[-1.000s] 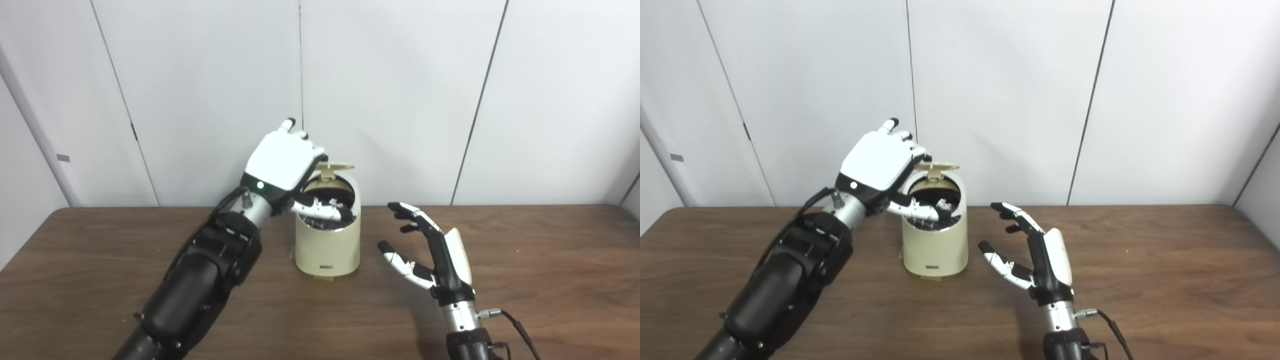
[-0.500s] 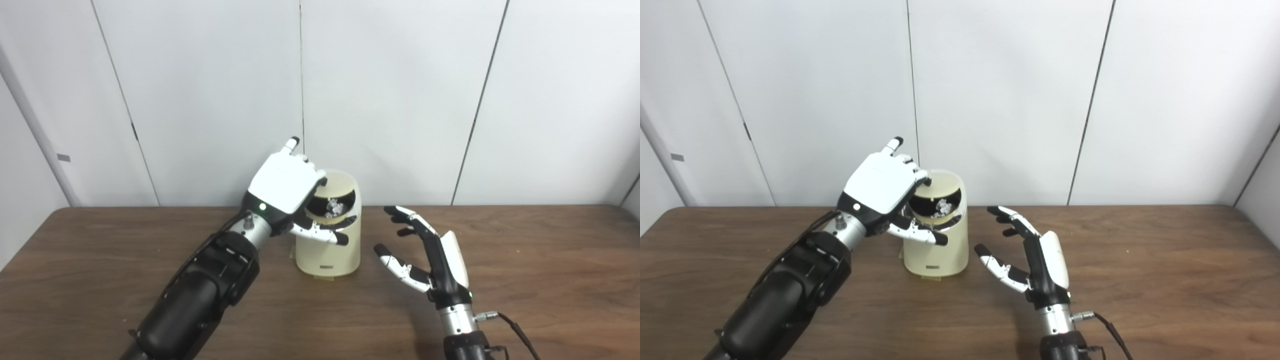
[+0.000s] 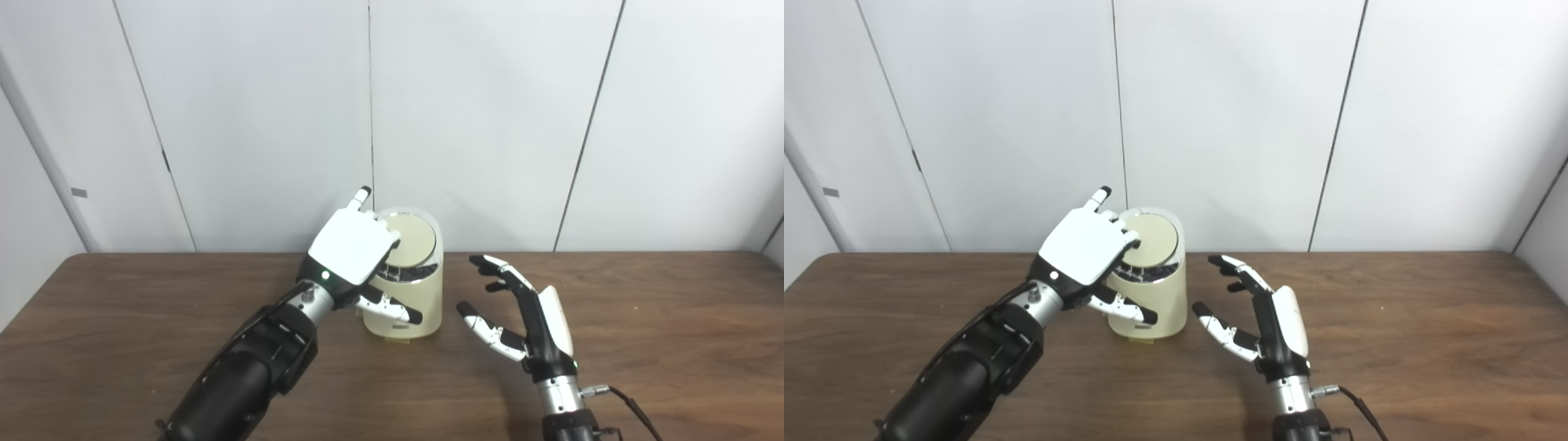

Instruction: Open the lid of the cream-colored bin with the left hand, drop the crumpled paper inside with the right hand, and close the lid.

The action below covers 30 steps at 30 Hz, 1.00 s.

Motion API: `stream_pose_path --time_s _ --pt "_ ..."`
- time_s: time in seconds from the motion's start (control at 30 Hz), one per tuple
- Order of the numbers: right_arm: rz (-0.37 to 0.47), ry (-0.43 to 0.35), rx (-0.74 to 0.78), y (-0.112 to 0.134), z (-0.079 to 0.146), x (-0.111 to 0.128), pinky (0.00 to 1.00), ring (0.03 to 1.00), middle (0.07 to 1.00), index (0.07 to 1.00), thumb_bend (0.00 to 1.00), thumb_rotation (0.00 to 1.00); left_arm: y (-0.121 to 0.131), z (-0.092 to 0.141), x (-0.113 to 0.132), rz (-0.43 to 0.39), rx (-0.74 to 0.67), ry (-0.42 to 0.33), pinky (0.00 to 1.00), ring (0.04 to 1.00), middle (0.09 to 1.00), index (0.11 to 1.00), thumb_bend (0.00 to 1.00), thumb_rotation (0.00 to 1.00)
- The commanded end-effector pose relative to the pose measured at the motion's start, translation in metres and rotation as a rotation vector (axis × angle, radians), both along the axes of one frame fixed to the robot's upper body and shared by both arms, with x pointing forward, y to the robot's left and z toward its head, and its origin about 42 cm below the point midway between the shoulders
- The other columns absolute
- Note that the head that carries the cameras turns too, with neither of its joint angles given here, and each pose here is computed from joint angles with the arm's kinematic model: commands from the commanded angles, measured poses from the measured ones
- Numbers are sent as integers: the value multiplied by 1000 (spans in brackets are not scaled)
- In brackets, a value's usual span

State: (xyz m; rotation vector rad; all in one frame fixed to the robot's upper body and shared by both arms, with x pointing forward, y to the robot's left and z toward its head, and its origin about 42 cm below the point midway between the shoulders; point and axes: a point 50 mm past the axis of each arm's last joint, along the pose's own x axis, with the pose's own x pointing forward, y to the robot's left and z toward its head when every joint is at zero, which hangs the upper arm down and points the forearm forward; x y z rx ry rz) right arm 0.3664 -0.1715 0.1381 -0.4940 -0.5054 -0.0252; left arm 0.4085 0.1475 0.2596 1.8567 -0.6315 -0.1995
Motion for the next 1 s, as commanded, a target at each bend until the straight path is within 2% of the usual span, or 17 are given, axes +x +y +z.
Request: stream_pose_path --time_s 0.0,0.27,0.4,0.63,0.97 --pt "1 51 21 4 -18 -14 619 752 784 766 254 453 5 -6 3 22 58 10 1000 787 740 725 956 938" --pt "3 45 23 3 -17 -14 610 746 782 765 260 453 10 -51 2 -11 173 45 1000 786 735 718 949 937" --pt "2 50 13 3 -17 -15 616 750 785 767 261 488 12 -62 3 -16 200 52 1000 784 734 717 940 912" --pt "-1 59 9 1 -17 -15 618 755 793 771 262 507 12 -56 2 -8 168 60 1000 788 742 723 926 937" --pt "-3 62 16 3 -17 -14 627 760 789 771 261 440 13 -43 -7 -45 94 86 1000 776 722 702 905 943"
